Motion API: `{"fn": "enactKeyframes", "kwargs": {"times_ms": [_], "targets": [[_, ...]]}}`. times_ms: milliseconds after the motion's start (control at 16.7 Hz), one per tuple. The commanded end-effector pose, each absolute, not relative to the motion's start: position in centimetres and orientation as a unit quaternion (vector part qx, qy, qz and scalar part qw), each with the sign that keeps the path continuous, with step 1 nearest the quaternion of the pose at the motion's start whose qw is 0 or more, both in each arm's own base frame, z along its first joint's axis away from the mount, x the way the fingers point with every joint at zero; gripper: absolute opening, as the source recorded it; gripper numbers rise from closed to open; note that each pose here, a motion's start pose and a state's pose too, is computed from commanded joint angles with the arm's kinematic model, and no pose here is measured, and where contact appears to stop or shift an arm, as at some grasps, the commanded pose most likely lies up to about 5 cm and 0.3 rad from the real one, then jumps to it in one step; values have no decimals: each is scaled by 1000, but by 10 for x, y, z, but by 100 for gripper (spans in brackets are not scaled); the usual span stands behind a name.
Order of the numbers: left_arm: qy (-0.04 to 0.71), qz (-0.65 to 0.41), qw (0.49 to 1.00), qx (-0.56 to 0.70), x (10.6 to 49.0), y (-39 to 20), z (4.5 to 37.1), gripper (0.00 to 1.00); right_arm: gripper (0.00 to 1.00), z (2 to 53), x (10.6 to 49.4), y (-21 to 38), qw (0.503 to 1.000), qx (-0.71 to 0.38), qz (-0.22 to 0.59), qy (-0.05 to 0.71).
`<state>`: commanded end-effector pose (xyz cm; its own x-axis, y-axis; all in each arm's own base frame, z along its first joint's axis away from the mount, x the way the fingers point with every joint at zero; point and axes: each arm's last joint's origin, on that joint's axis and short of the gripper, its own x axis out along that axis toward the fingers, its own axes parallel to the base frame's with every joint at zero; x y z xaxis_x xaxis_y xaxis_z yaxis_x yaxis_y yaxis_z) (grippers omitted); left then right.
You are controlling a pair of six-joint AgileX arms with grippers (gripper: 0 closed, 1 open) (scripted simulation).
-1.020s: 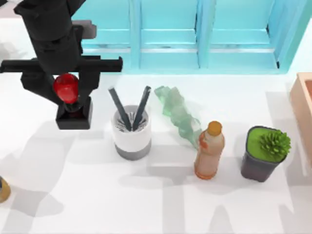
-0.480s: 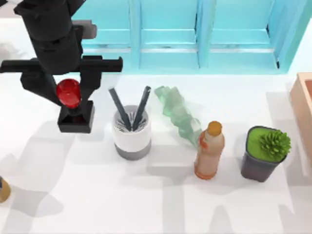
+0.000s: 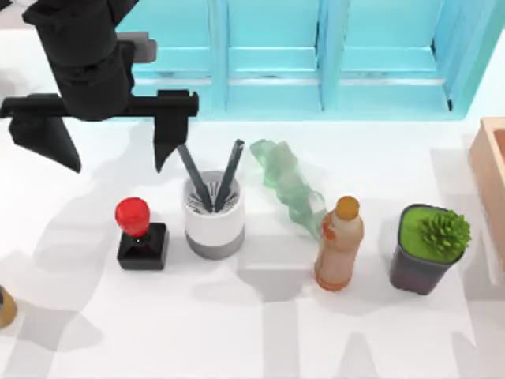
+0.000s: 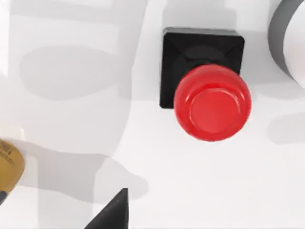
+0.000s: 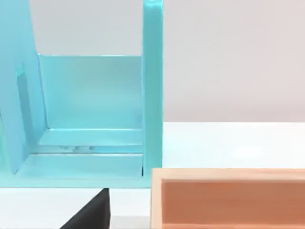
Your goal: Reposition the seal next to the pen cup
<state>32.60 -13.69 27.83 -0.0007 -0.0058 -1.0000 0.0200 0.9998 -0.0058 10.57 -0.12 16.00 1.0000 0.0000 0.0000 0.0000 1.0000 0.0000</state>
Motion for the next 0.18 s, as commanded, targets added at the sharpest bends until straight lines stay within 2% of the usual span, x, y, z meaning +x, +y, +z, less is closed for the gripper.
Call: {"fn": "enactKeyframes", "kwargs": {"times_ms": [180], "targets": [[707,-9,707,5,326,-137,278,100,100,160,106,-1,1000,0,0,0]]}}
